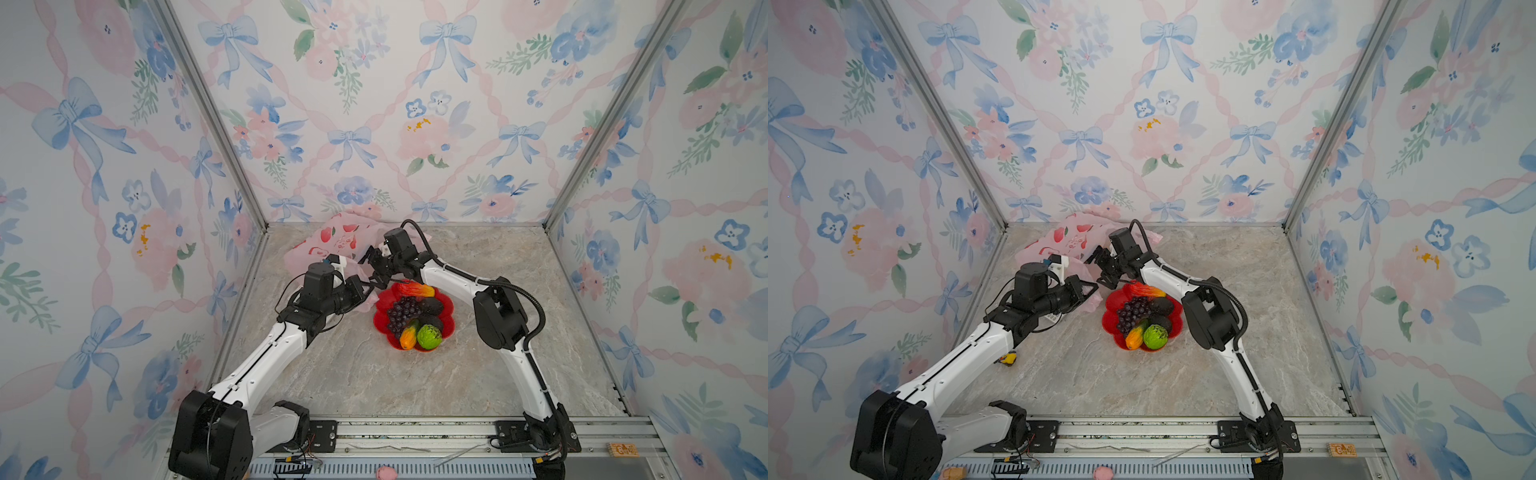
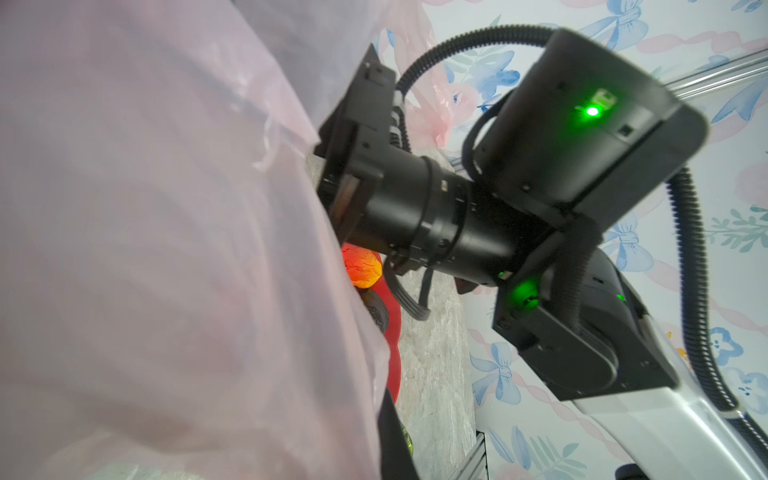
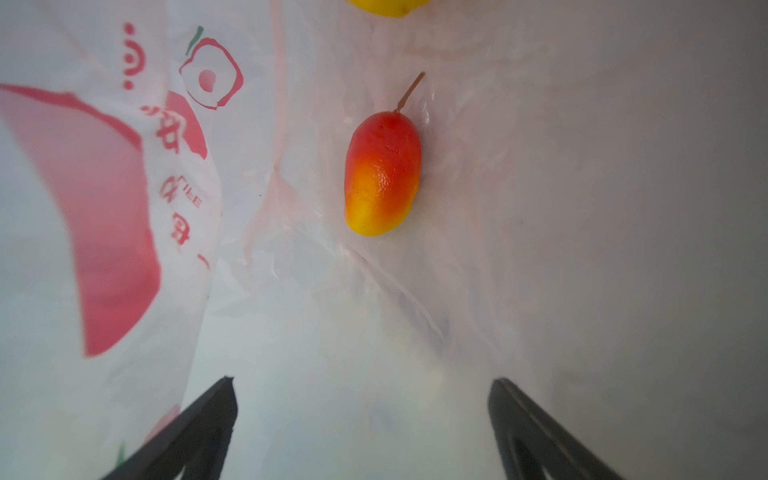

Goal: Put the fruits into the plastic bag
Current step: 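Open the right gripper to drop the pear inside the bag, then move the right gripper back down over the green custard apple in the bowl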

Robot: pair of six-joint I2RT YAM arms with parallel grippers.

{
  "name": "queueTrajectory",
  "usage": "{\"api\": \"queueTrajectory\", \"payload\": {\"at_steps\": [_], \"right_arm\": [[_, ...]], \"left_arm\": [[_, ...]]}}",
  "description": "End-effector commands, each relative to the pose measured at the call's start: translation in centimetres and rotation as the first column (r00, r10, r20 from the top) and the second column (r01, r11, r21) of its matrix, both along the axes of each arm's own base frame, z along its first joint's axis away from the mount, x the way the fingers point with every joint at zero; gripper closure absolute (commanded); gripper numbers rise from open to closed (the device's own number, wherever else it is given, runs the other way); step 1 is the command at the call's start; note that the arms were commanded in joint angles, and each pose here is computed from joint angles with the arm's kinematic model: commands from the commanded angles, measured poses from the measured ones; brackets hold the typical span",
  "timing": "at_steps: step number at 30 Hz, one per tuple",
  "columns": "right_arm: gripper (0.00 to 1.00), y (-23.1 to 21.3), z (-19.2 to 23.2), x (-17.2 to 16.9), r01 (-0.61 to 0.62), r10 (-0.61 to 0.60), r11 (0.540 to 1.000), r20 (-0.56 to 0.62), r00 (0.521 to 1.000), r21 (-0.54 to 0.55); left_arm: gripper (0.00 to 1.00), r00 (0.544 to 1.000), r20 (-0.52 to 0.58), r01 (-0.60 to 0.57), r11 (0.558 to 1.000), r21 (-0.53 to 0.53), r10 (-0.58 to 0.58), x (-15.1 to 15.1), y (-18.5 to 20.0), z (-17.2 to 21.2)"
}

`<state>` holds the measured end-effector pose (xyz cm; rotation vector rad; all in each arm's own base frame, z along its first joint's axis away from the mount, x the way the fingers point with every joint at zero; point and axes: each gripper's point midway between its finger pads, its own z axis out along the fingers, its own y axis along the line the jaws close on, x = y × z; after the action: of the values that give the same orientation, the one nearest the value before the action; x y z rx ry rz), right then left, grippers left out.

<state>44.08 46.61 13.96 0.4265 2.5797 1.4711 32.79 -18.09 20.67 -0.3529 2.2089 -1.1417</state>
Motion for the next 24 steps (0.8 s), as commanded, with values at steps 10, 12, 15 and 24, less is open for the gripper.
{"api": "queueTrajectory", "payload": {"at_steps": [10, 12, 15, 24], "right_arm": [[0.04, -9.8, 7.3, -3.7, -0.073, 0.100, 0.978, 0.131, 0.986, -0.196], [0.04, -12.3, 8.4, -4.9, -0.090, 0.132, 0.957, 0.137, 0.982, -0.276], [0.04, -16.0, 9.4, -7.3, -0.136, 0.198, 0.898, 0.108, 0.974, -0.418], [0.04, -23.1, 9.5, -15.6, -0.332, 0.376, 0.674, -0.081, 0.923, -0.659]], "left_arm": [[1.00, 0.999, 0.034, -0.026, 1.000, -0.017, 0.026, 0.6, 1.0, 0.6], [1.00, 0.999, 0.035, -0.026, 1.000, -0.018, 0.026, 0.7, 1.1, 0.6], [1.00, 0.999, 0.035, -0.026, 1.000, -0.016, 0.027, 0.8, 1.2, 0.6], [1.00, 0.999, 0.029, -0.027, 1.000, -0.007, 0.027, 0.6, 1.4, 0.1]]}}
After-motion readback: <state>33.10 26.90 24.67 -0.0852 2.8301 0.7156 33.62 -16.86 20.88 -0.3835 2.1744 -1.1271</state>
